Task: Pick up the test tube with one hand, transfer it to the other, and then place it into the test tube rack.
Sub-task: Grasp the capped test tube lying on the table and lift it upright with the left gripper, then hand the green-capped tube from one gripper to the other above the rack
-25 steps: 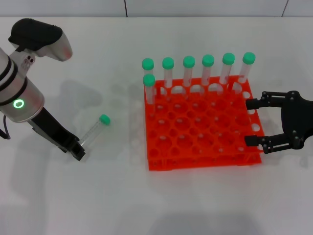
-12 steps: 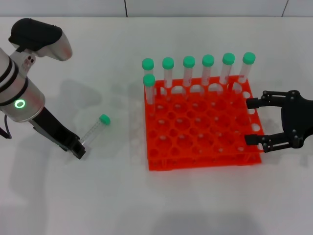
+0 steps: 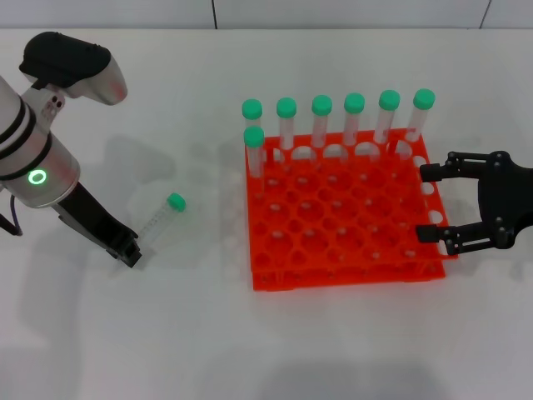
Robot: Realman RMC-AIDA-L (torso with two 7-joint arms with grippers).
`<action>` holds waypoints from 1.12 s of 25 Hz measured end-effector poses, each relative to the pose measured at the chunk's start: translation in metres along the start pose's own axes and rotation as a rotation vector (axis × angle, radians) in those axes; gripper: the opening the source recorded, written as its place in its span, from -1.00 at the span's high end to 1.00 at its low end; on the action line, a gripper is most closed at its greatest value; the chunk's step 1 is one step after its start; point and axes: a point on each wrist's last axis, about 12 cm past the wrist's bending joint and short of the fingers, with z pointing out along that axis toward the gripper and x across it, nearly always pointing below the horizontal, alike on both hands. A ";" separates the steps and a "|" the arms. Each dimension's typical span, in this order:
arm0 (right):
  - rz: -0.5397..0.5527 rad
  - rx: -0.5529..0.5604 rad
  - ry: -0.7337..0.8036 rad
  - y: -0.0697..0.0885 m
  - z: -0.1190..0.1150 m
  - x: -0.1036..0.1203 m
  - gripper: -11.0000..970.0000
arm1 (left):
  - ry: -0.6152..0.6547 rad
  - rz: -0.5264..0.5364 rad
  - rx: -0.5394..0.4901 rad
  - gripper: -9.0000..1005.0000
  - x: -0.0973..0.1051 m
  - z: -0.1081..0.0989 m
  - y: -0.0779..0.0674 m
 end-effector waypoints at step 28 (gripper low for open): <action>0.023 0.046 -0.036 0.003 -0.009 0.005 -0.79 | -0.928 0.410 -0.064 0.60 -0.013 -0.082 -0.029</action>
